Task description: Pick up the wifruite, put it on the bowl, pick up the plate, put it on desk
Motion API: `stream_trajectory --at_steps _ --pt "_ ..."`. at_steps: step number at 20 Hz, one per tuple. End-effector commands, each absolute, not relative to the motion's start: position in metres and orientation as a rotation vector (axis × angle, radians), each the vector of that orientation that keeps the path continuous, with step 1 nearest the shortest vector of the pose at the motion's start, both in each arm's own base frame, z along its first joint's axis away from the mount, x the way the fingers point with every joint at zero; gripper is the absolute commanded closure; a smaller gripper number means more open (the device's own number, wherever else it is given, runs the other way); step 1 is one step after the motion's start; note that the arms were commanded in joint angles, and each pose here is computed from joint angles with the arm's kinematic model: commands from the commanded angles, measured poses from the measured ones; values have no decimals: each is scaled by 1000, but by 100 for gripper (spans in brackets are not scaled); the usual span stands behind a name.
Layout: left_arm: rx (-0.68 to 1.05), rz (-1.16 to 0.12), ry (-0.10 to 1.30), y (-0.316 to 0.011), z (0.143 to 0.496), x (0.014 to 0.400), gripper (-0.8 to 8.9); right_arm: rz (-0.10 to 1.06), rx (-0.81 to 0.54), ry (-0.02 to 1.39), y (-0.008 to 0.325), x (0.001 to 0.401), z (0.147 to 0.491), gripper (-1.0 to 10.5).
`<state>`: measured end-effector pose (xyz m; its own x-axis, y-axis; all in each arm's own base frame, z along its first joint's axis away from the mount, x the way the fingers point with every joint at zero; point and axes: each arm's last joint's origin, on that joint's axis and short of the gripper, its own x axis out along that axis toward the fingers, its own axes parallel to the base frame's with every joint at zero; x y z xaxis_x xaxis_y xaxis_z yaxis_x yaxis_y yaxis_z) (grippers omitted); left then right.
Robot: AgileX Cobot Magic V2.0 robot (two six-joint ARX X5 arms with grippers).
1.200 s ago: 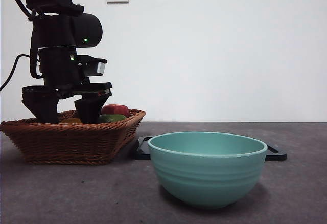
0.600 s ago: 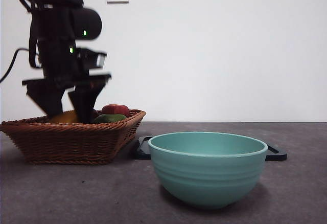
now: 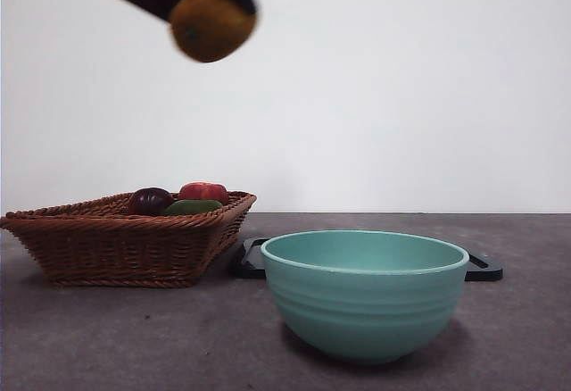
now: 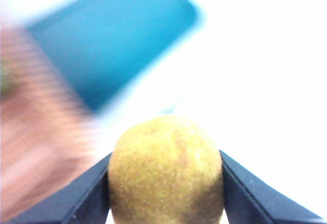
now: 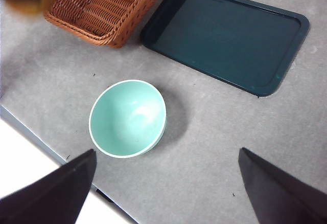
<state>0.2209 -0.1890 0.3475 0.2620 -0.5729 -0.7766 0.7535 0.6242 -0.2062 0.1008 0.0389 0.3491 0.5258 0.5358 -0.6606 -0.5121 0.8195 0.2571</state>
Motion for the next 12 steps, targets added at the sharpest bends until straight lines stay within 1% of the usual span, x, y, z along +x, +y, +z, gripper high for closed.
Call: stream_trajectory --at_steps 1,4,7,10,12 --pt "274 -988 960 -216 340 212 574 623 39 786 39 102 354 499" --pt "342 -1065 1009 -250 318 204 574 623 39 786 39 102 354 499" --pt "411 -1099 1093 -277 285 205 574 623 39 786 39 102 354 499" --pt "486 -1125 1160 -297 252 207 574 624 39 786 39 102 353 499" --pt "498 -1122 1180 -305 236 211 574 624 39 786 39 102 354 499"
